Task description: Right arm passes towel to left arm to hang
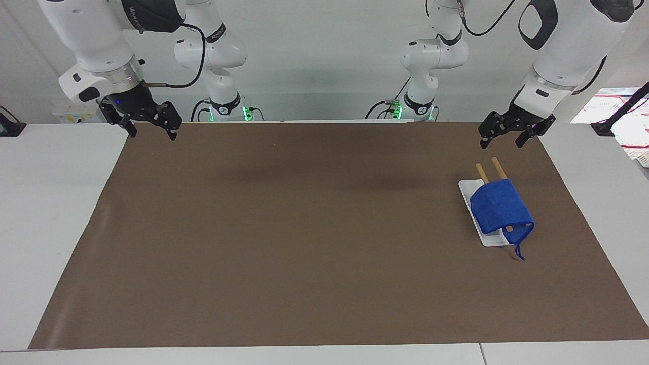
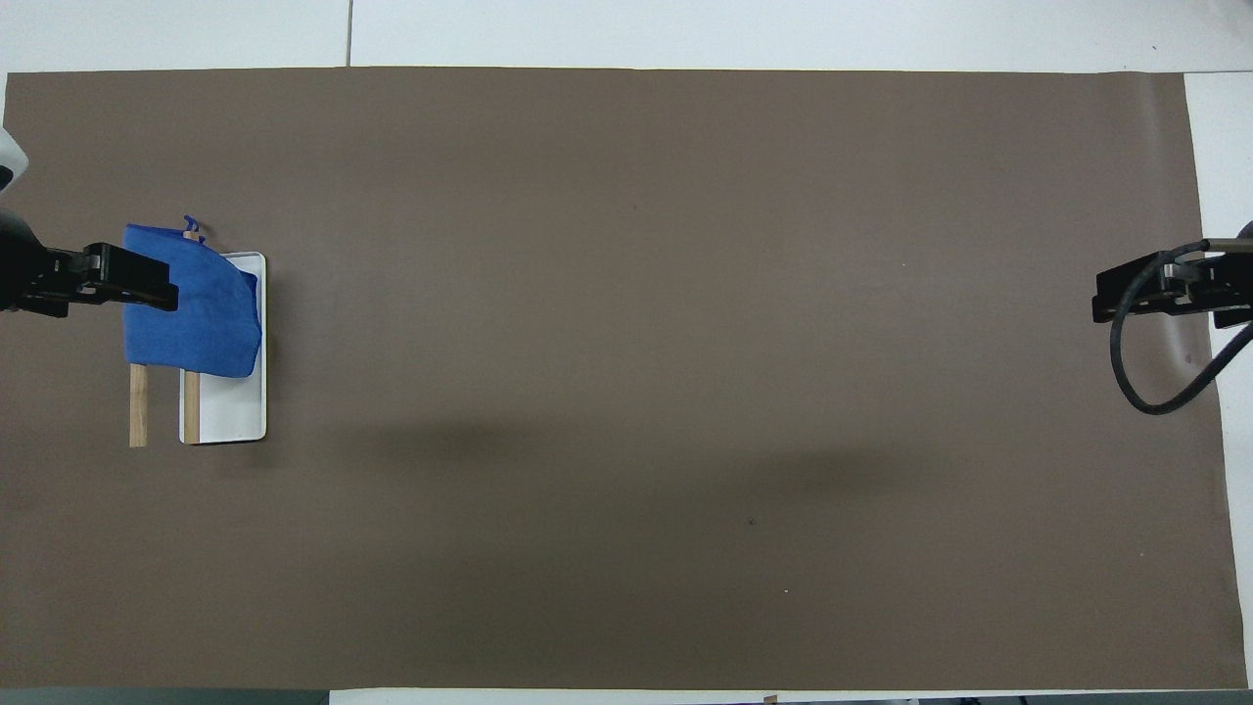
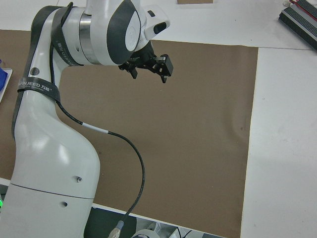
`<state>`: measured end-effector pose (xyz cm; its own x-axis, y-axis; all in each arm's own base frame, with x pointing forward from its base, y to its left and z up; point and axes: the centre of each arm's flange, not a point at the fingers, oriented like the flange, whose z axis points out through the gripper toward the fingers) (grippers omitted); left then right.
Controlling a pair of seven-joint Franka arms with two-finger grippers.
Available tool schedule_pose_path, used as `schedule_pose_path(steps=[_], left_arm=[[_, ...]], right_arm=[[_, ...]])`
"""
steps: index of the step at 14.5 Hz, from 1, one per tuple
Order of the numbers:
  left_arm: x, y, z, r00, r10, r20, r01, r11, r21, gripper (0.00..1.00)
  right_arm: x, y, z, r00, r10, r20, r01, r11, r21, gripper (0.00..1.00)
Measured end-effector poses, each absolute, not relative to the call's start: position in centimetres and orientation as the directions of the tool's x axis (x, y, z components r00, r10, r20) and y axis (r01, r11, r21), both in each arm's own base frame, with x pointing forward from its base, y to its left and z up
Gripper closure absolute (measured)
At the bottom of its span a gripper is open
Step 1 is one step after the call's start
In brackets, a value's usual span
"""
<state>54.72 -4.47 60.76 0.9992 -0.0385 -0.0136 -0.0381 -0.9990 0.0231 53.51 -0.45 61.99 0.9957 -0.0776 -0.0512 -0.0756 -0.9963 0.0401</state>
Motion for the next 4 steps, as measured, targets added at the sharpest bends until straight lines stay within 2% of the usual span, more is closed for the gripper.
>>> schedule_pose_path(steps=[4], left_arm=[[54.72,-4.42,60.77,0.999,-0.038,-0.014,-0.037,-0.999,0.023,0.0]], right_arm=[[53.45,-0.32,61.97,0.996,-0.064,-0.056,-0.062,-0.998,0.029,0.0]])
